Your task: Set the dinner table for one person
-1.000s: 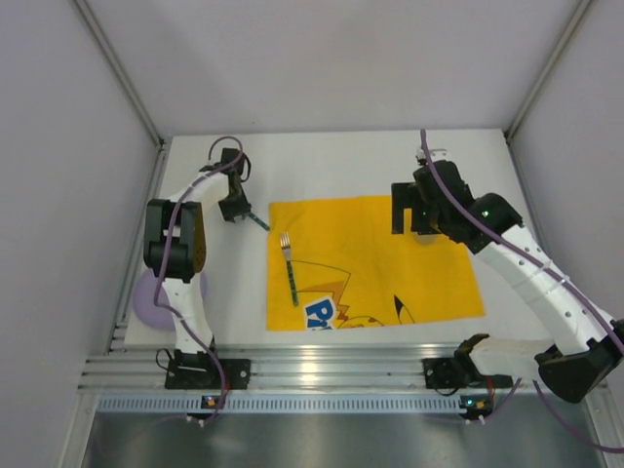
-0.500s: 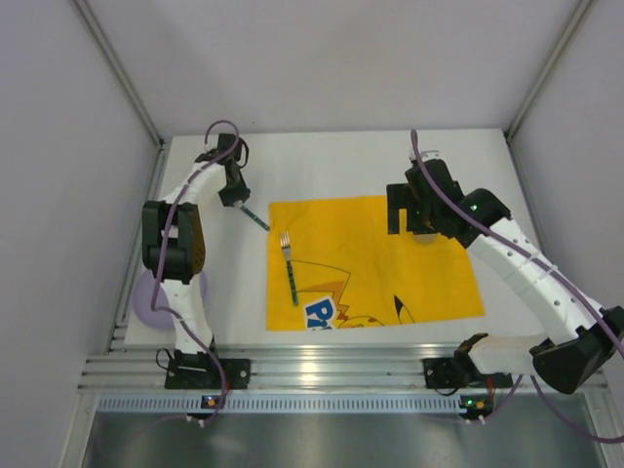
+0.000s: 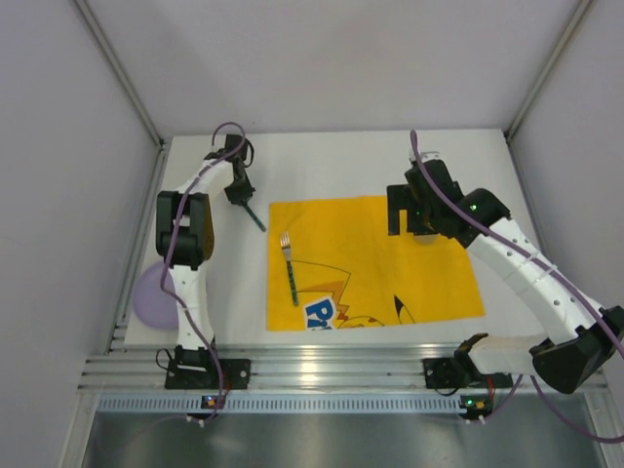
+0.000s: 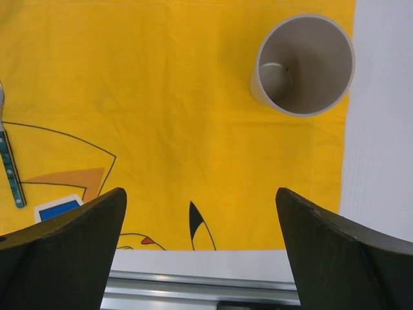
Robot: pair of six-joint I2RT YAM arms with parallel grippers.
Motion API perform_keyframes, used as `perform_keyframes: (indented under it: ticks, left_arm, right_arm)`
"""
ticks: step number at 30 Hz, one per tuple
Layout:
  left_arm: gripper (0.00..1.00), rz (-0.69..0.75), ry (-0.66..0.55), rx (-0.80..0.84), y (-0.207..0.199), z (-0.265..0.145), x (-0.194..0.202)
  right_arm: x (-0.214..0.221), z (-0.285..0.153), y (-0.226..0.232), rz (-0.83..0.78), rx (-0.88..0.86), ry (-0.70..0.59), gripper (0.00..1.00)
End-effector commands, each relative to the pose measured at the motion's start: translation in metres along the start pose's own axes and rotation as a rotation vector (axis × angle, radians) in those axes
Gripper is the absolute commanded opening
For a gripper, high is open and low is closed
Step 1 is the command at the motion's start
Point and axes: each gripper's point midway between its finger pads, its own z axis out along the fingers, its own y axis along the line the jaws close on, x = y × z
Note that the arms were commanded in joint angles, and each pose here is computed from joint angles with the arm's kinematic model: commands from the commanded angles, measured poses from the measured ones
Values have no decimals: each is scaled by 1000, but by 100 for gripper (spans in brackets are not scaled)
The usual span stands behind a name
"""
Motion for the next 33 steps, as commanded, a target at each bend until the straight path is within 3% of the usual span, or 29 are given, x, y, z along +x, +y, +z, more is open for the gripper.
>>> perform_keyframes:
  ticks: [1,3,4,9,14,18,24,33]
  left_arm:
    - [21,3,64,-59,23,16,24]
    - [1,10,86,-66,27,21,30]
    - [0,18,96,-68,29,21,32]
    - [0,22,19,-50,30,-14,7]
    - [0,29,-50,141,-23,-92,-11]
    - [0,21,-52,240,-56,-154,11]
    - [0,35,-40,396,-100,-235,58]
    - [0,87,-14,477,-135,-288,121]
  right_arm:
    - [-8,-1,-3,12,13,-18,100]
    - [-8,3,0,12,7,-12,100]
    - [-8,3,2,14,-3,-11,100]
    - [-11,14,23,3,-89,-5,100]
    - [-29,11,104,12,-489,-4,100]
    - [-55,9,151,77,-693,-23,100]
    - [-47,27,174,138,-774,38,100]
    - [-8,23,172,205,-821,77,99]
